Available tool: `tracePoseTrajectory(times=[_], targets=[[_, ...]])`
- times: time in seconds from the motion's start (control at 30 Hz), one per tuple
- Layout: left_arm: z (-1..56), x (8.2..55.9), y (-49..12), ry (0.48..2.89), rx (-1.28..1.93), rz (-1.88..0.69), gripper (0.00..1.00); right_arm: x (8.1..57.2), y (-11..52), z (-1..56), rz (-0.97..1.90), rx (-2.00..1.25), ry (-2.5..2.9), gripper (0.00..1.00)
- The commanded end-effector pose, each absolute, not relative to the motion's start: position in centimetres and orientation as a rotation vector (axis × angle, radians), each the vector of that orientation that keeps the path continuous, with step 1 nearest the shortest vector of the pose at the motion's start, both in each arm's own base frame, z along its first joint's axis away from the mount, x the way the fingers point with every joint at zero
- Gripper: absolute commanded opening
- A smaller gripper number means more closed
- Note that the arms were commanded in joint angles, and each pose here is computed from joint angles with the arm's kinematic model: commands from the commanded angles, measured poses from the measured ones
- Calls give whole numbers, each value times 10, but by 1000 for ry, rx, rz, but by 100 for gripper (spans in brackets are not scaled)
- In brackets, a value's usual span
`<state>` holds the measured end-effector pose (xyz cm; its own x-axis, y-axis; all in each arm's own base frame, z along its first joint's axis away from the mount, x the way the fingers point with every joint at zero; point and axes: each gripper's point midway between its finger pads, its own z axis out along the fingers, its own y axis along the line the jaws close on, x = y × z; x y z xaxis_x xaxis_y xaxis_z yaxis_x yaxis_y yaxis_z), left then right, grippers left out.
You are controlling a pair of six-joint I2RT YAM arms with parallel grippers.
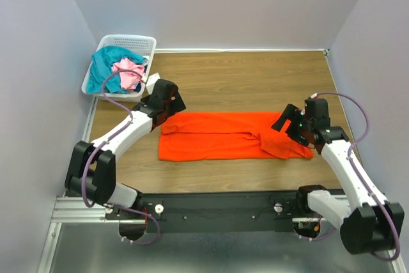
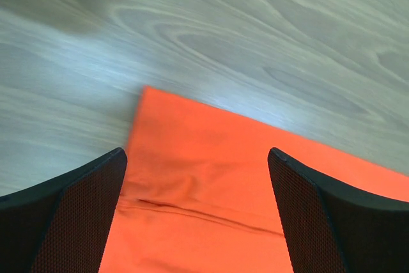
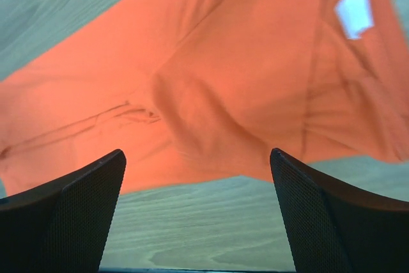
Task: Fold and stack the t-shirts
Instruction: Fold the tshirt
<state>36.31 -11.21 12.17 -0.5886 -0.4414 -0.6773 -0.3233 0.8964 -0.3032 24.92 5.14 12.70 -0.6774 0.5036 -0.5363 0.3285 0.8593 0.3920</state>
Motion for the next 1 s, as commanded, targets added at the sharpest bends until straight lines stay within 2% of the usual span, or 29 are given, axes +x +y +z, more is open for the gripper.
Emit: tracePoseTrajectory(times=[0.0,0.17,0.27,0.53,0.73,0.97], targets=[[106,364,-154,2317,-415,-276,98,267,81,117,528,453,2405,100],[76,364,-168,2378,-372,-322,98,274,113,98,752,417,2441,100],[55,358,-166,2420,-366,-301,98,274,118,84,781,428,2467,100],[24,344,-135,2481,-434,-183,98,282,68,28,362,652,2544,100],[10,325,-120,2515,-472,-136,98,291,48,8,197,713,2574,100],[-3,302,-113,2565,-478,-120,98,312,40,9,133,670,2574,100]])
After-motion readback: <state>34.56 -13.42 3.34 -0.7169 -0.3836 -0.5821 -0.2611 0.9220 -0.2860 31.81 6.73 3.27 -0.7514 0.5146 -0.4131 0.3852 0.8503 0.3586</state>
